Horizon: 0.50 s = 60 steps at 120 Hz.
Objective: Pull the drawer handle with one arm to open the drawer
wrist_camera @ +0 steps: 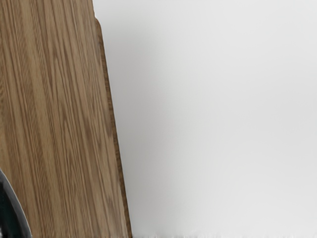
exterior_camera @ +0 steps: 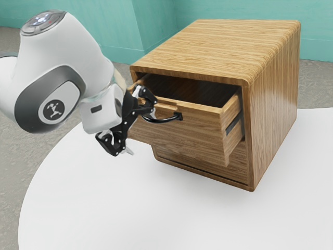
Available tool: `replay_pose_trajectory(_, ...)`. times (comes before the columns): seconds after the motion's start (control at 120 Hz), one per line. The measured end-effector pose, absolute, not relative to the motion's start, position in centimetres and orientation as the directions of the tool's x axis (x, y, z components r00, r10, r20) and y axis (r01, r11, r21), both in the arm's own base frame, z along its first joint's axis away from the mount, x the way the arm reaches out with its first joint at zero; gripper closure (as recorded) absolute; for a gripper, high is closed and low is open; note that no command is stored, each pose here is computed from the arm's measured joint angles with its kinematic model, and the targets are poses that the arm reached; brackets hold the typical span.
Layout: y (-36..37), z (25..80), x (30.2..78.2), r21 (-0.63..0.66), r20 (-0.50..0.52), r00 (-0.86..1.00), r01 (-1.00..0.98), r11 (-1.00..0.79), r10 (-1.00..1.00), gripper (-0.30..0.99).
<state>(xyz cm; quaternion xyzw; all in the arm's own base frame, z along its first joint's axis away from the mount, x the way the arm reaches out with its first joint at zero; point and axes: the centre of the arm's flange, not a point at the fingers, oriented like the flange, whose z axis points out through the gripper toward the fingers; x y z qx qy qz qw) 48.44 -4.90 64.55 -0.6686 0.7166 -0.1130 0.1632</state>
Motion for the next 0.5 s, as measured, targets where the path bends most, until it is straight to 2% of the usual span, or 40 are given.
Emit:
replay_pose_trajectory(0.183,-4.9,64.2,46.0,-0.386,-0.094,-0.047,-0.919,0.080,-0.994,0.01)
replay_pose_trajectory(0.308,-5.0,64.7,44.1,-0.404,-0.102,-0.040,-0.911,0.078,-0.994,0.06)
replay_pose_trajectory(0.5,-5.0,64.8,41.5,-0.420,-0.105,-0.027,-0.905,0.069,-0.994,0.01)
